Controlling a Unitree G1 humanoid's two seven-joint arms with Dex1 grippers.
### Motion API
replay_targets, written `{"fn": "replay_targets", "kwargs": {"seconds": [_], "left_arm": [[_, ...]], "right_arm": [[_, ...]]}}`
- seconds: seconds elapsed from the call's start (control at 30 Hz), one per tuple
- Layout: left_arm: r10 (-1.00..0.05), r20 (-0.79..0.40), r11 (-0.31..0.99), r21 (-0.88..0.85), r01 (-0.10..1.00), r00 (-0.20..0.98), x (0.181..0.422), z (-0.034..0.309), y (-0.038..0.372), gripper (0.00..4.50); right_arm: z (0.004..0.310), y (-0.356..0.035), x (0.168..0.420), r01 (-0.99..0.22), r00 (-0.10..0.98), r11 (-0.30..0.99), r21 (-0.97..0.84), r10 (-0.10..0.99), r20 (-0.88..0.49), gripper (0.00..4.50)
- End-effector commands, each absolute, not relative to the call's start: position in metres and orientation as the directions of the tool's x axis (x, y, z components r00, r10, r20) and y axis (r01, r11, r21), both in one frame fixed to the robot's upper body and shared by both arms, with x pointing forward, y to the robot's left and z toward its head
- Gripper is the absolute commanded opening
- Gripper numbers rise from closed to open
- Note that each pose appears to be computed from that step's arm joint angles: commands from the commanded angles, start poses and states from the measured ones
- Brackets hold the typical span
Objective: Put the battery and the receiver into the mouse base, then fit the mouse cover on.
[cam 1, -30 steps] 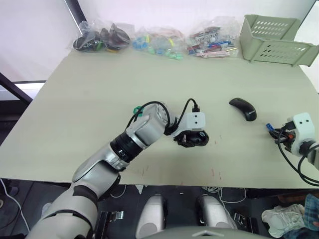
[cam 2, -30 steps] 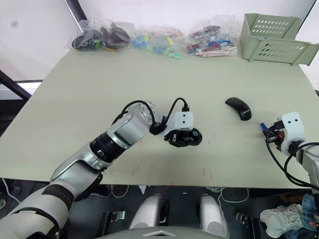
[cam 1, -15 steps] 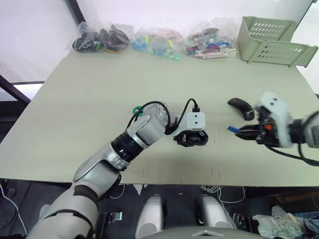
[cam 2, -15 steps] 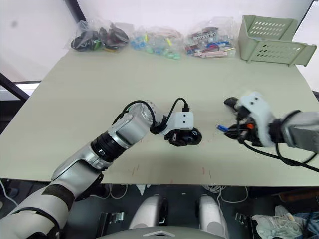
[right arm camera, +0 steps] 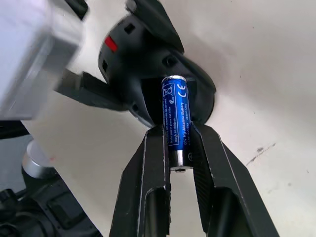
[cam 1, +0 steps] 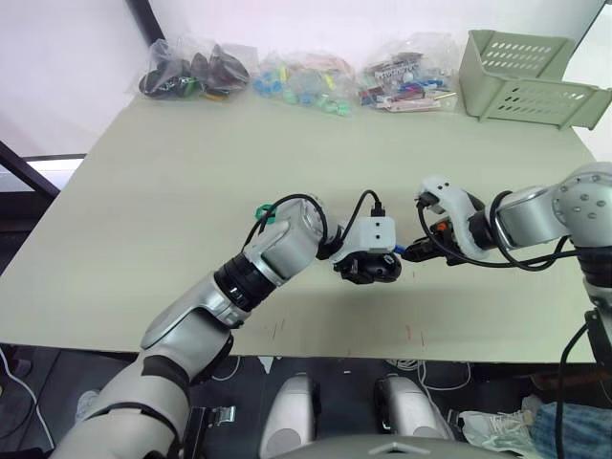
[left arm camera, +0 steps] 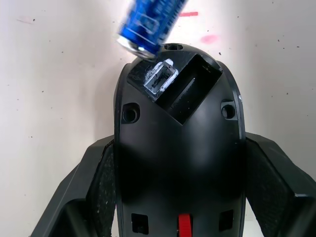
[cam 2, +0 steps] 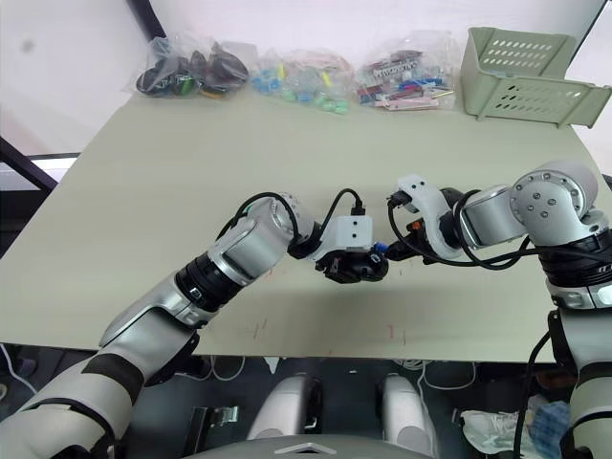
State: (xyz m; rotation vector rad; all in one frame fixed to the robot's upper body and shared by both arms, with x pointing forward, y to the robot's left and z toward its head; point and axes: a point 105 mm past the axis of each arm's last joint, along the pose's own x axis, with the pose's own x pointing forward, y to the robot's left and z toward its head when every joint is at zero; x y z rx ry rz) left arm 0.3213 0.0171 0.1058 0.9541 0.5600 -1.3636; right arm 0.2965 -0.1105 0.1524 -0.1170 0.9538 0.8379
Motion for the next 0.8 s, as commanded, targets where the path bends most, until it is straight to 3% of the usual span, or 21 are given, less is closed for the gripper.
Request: {"fn": "replay_targets", "kwargs": {"seconds": [0.03,0.3,0.8], "left_arm": [[-0.512,-0.846,-0.047,0.201,0.978,0.149,0.318,0.088,0.024,2.96],[-0.511,-0.846,-0.039,0.198,0.979,0.151,0.318,0.087,0.024,2.96],[-0.513,-0.845,-0.035,0.196,0.98,0.151,0.318,0.087,0.023,2.96]], "right_arm": [[0.157,-0.102,0.289,-0.699,0.253,0.653,0.29,0.606,-0.754,0.09],[0.149,-0.098,0.278,-0.692,0.209,0.645,0.324,0.609,-0.765,0.09],[0.129,-0.095,0.287,-0.604,0.232,0.717,0.349,0.577,-0.783,0.09]]}}
